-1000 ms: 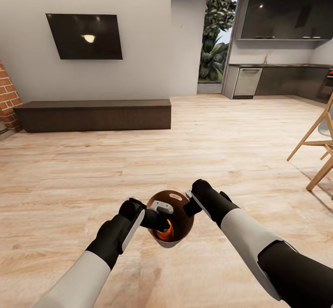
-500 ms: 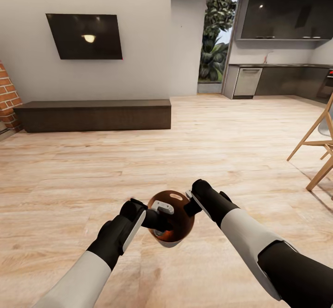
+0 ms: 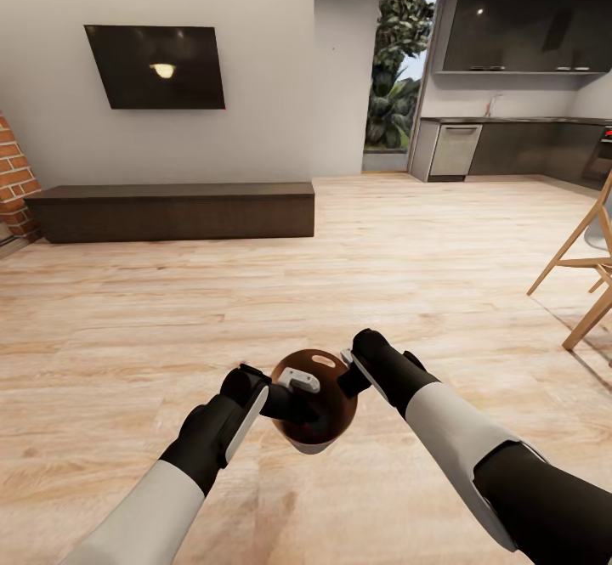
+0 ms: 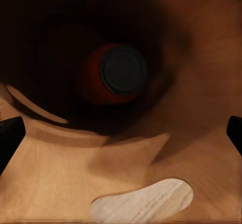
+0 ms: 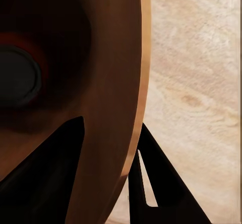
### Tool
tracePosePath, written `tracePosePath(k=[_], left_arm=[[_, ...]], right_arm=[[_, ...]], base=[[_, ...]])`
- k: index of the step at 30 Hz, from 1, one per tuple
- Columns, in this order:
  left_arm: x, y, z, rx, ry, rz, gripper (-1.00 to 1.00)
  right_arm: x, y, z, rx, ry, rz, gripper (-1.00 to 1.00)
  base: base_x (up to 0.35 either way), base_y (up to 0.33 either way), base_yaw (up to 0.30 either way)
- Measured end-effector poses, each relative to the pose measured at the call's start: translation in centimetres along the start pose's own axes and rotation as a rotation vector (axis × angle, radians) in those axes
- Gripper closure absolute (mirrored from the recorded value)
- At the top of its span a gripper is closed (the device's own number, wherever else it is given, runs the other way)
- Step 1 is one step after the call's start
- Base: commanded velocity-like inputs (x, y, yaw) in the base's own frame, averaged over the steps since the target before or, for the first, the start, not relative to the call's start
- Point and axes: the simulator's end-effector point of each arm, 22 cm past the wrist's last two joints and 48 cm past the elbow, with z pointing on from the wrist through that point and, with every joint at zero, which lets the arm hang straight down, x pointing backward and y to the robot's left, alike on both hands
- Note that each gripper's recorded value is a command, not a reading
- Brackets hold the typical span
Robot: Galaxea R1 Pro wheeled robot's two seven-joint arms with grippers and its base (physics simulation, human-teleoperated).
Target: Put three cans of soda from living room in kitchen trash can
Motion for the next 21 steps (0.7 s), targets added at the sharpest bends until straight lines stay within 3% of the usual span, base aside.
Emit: tracePosePath(k=[21], left_arm=[[-0.31, -0.04, -0.37, 0.008, -0.008, -0.001, -1.0]], right_arm=[[0.07, -0.11, 0.03, 0.0, 0.001, 0.003, 1.0]], base=[[0.0, 0.0, 0.0]])
